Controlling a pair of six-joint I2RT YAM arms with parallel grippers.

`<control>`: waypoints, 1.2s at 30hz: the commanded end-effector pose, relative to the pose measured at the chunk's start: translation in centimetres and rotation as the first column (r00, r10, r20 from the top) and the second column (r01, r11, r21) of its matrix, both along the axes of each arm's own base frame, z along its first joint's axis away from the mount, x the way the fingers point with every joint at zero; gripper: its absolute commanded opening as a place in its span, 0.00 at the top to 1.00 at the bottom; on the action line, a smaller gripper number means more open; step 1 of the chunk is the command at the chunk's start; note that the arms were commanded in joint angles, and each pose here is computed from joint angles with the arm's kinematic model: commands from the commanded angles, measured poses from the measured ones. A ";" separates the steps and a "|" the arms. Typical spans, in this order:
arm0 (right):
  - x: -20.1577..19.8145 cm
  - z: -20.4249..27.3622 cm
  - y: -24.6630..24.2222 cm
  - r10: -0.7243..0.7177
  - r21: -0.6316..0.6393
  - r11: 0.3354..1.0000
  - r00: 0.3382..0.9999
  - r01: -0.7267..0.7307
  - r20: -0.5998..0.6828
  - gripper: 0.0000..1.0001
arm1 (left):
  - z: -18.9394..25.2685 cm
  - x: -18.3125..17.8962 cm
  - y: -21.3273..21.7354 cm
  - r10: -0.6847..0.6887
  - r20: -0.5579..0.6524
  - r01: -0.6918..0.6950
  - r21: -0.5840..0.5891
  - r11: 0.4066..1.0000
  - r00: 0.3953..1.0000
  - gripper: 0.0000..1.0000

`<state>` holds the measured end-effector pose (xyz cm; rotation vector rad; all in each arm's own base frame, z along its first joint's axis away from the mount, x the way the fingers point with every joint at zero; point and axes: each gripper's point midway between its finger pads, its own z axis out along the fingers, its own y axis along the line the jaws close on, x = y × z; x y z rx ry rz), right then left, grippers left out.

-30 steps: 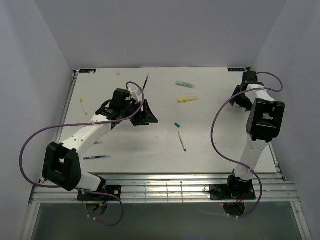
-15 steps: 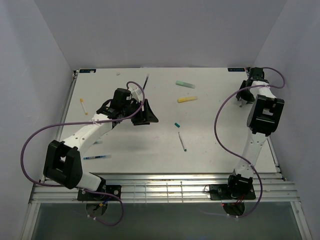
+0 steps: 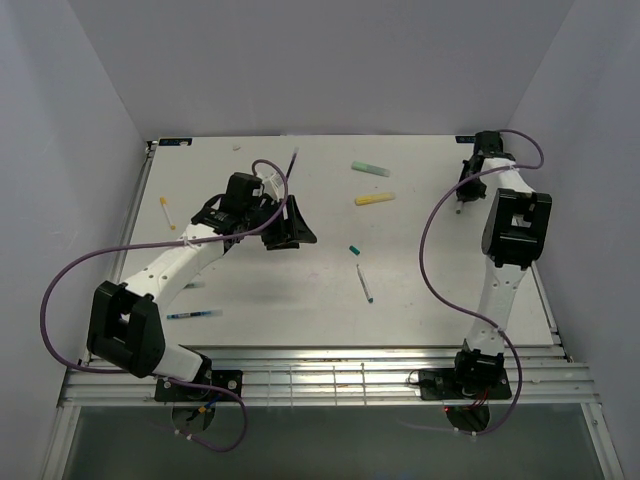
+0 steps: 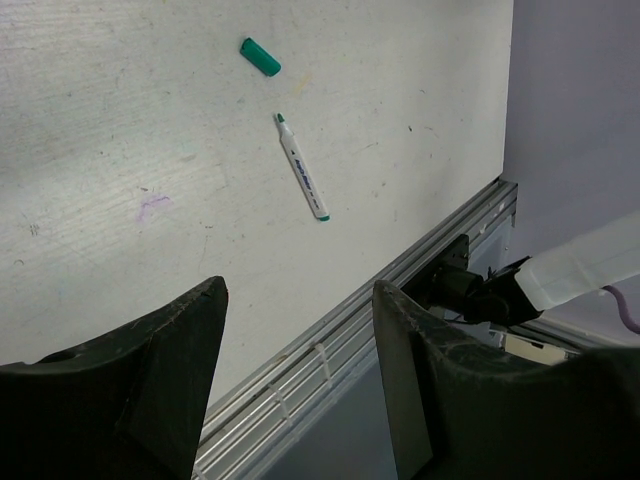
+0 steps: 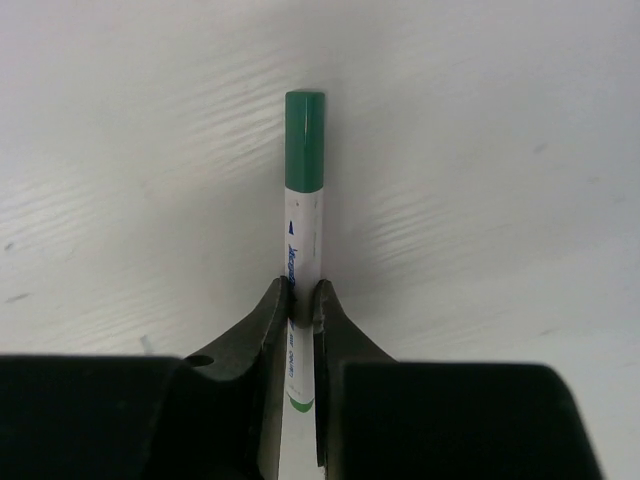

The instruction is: Open the pen caps

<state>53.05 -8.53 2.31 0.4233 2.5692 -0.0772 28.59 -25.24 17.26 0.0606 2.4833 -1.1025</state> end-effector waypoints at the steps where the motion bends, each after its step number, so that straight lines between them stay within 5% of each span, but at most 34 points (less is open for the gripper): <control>1: -2.7 4.1 7.5 0.077 0.130 0.989 0.997 -0.073 -0.024 0.92 | 3.3 0.3 -0.2 0.008 0.035 -0.007 -0.032 0.999 0.999 0.30; 7: -10.8 11.5 21.7 0.305 0.394 0.865 0.949 -0.310 0.079 0.92 | 4.8 0.3 -1.4 -0.020 -0.016 0.018 -0.115 0.993 1.000 0.26; 11: -19.6 13.5 31.4 0.550 0.595 0.612 0.821 -0.521 0.153 0.92 | 5.4 0.6 -2.0 -0.030 -0.031 0.024 -0.160 0.987 0.999 0.24; 16: -26.5 15.7 36.9 0.659 0.623 0.456 0.712 -0.635 0.243 0.92 | 5.1 0.6 -2.5 -0.017 -0.105 -0.006 -0.208 0.978 0.994 0.22; 36: -29.8 19.9 41.2 0.679 0.633 0.333 0.644 -0.699 0.354 0.92 | 2.7 0.7 -2.5 0.070 -0.237 -0.122 -0.213 0.969 0.969 0.27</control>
